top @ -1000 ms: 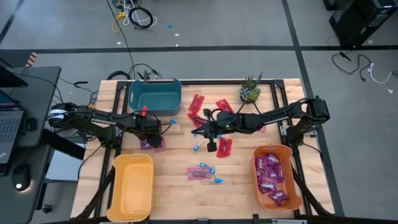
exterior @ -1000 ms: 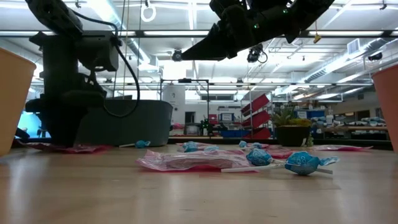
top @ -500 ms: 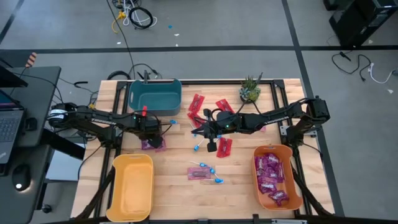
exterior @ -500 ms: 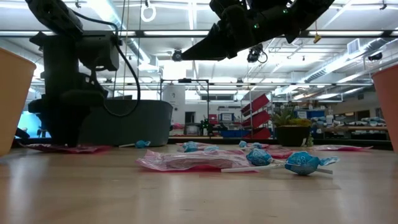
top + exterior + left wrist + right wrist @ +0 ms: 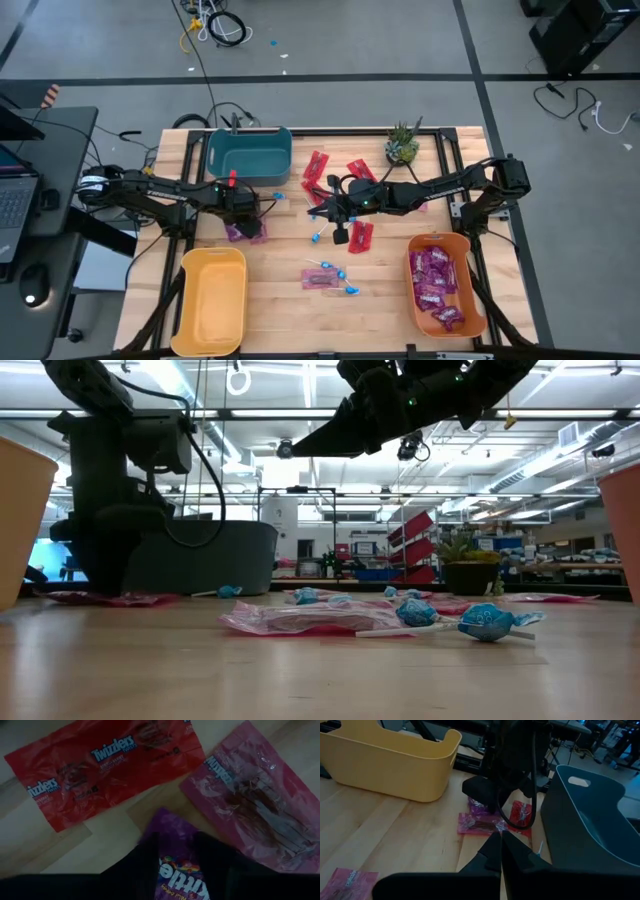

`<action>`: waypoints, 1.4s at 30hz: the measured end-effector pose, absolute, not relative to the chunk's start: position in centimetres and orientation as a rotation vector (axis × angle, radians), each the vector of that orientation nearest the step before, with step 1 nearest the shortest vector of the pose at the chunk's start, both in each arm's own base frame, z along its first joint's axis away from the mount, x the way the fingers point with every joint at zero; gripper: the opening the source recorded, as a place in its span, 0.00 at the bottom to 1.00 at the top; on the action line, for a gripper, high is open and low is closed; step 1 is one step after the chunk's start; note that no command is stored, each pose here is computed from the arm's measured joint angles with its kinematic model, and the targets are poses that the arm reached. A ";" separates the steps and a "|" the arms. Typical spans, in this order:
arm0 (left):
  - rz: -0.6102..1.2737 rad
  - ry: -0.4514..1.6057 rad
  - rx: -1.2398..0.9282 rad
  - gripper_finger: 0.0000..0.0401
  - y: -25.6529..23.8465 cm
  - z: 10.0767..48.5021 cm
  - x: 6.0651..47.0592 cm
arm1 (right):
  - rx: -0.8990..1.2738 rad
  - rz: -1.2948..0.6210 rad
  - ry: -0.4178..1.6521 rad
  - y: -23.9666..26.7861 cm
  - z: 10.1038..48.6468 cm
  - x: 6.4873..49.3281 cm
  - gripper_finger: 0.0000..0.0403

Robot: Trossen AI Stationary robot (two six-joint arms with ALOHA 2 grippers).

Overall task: Sort candy
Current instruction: Put the purple candy into the orange bin

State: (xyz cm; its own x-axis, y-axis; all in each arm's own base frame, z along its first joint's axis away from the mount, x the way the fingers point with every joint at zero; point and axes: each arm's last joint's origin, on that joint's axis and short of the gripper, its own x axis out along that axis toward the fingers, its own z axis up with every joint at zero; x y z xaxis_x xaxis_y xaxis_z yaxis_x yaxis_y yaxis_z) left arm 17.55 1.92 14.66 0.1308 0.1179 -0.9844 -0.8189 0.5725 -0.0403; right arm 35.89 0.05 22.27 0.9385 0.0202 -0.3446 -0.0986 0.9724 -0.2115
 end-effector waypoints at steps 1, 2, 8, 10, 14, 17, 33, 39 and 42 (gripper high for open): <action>0.767 1.263 -0.696 0.29 1.9 14.7 17.5 | -0.229 0.061 0.348 0.1 22.3 35.9 0.00; 0.767 1.263 -0.696 0.27 1.9 14.7 17.5 | -0.229 0.061 0.348 0.1 22.3 35.9 0.00; 0.759 1.262 -0.668 0.07 2.0 14.7 17.6 | -0.228 0.061 0.348 0.1 22.3 35.9 0.00; 0.758 1.258 -0.666 0.02 2.0 14.7 17.6 | -0.228 0.061 0.348 0.0 22.3 35.9 0.00; 0.737 1.240 -0.648 0.01 2.0 14.7 17.9 | -0.228 0.061 0.348 0.0 22.3 35.9 0.00; 0.733 1.229 -0.650 0.01 2.0 15.0 18.1 | -0.223 0.060 0.348 0.0 22.3 35.9 0.00; 0.670 1.277 -0.711 0.28 1.8 15.5 18.2 | -0.221 0.060 0.348 0.0 22.3 35.9 0.00; 0.735 1.271 -0.653 0.43 2.0 15.5 18.0 | -0.221 0.059 0.348 0.0 22.3 35.9 0.00; 0.763 1.258 -0.645 0.48 2.0 15.3 17.9 | -0.221 0.060 0.348 0.0 22.3 35.9 0.00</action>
State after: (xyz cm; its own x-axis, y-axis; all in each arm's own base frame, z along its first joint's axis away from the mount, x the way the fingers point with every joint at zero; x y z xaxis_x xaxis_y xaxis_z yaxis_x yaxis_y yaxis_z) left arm 17.87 2.03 15.26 0.1315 0.1490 -0.9801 -0.8003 0.5993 -0.0163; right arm 35.89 0.05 22.27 0.9385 0.0201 -0.3446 -0.0959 0.9742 -0.2042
